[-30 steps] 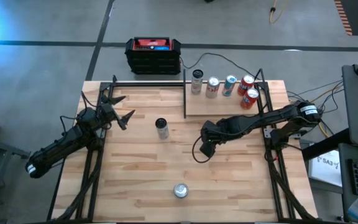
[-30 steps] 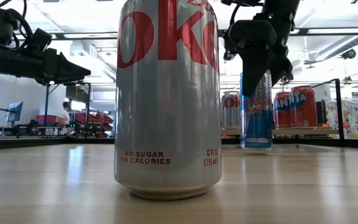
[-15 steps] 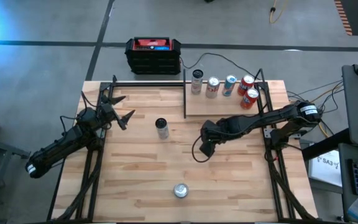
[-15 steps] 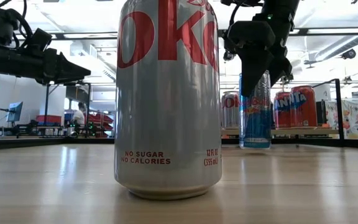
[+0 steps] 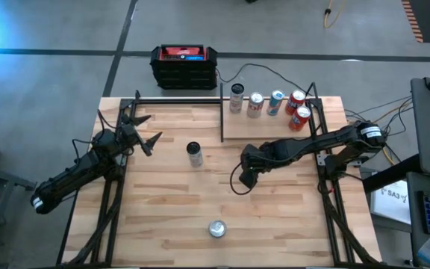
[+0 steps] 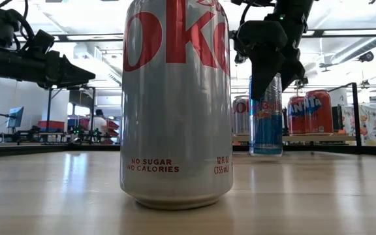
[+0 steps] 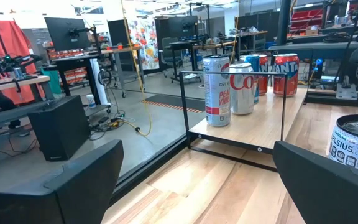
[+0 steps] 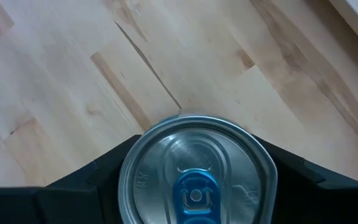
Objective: Place canned beverage on shelf
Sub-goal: Put the blue soda can on the shelf aligned with the other blue soda can
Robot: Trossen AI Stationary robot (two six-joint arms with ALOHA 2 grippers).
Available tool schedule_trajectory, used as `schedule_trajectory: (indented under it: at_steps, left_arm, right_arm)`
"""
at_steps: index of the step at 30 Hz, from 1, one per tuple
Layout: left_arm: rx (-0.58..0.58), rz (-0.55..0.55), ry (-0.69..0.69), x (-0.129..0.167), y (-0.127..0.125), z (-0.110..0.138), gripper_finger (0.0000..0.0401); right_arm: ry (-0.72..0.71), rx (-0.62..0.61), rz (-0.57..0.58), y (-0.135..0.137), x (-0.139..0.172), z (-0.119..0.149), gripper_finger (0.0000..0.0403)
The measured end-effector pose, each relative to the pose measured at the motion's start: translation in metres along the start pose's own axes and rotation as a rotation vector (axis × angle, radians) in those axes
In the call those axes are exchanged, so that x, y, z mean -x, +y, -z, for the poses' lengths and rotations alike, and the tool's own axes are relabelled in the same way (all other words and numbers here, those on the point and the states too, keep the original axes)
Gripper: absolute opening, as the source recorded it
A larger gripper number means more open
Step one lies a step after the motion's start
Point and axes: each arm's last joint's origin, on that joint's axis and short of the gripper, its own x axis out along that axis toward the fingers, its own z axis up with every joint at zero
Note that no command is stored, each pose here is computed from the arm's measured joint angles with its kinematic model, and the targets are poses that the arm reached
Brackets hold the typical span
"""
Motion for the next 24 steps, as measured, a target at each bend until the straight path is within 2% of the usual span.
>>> schedule_trajectory:
  at_steps: [6, 15, 24]
  left_arm:
    - [0.0, 0.0, 0.0, 0.0, 0.0, 0.0001, 0.0398]
    - [0.0, 0.0, 0.001, 0.0, 0.0, 0.0001, 0.0398]
    - [0.0, 0.0, 0.0, 0.0, 0.0, 0.0, 0.0398]
  right_arm:
    - [0.008, 0.09, -0.01, 0.0003, 0.0, 0.0003, 0.026]
    - [0.03, 0.357, -0.083, 0.0029, 0.0001, 0.0005, 0.026]
    - [0.035, 0.383, -0.124, 0.0047, 0.0003, 0.0, 0.026]
